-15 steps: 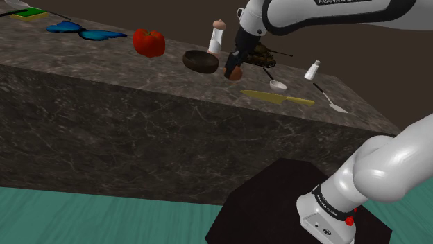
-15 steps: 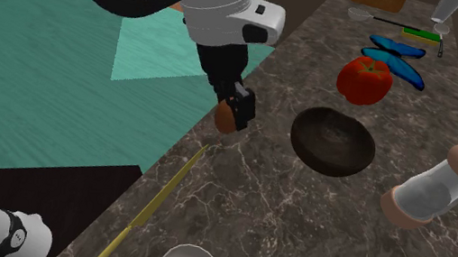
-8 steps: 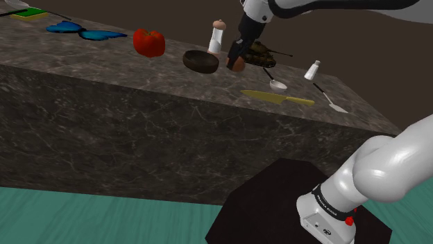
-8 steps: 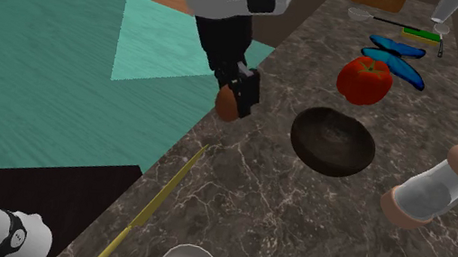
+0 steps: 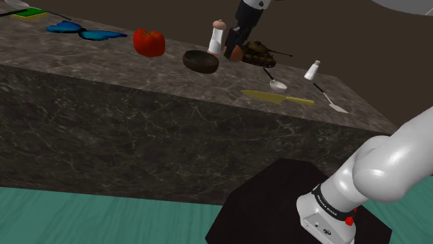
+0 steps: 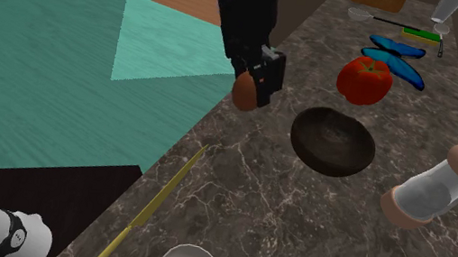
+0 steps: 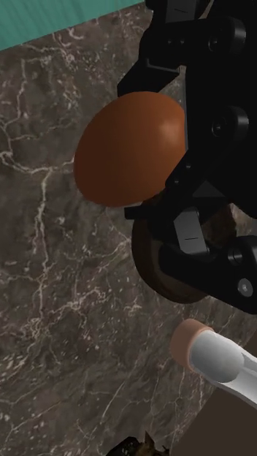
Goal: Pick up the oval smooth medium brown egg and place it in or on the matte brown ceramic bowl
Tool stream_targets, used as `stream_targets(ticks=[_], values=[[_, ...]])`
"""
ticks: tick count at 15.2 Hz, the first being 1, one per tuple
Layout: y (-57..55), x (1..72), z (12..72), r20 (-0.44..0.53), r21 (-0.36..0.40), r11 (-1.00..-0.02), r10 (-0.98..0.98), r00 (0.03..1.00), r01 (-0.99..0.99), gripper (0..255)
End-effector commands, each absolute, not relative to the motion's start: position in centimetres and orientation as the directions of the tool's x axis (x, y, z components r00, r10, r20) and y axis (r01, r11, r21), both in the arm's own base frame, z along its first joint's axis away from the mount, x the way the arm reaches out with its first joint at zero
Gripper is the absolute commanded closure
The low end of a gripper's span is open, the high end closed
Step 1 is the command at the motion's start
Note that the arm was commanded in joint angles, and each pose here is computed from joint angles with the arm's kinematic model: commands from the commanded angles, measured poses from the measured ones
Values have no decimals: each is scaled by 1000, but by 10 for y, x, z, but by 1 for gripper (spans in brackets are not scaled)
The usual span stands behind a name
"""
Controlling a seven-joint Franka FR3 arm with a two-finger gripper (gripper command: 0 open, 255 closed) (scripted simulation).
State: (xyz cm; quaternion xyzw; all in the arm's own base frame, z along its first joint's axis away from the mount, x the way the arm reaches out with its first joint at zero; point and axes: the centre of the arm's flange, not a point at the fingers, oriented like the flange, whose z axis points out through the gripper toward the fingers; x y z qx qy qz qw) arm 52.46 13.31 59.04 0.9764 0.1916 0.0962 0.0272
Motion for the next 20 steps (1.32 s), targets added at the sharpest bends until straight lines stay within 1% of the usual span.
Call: stream_targets(ticks=[1, 14, 20], values=[[131, 549, 591, 178, 90, -925, 379, 908, 369, 255], [117, 725, 594, 178, 90, -925, 379, 908, 369, 255], [117, 725, 562, 178, 90, -925, 379, 908, 369, 255]])
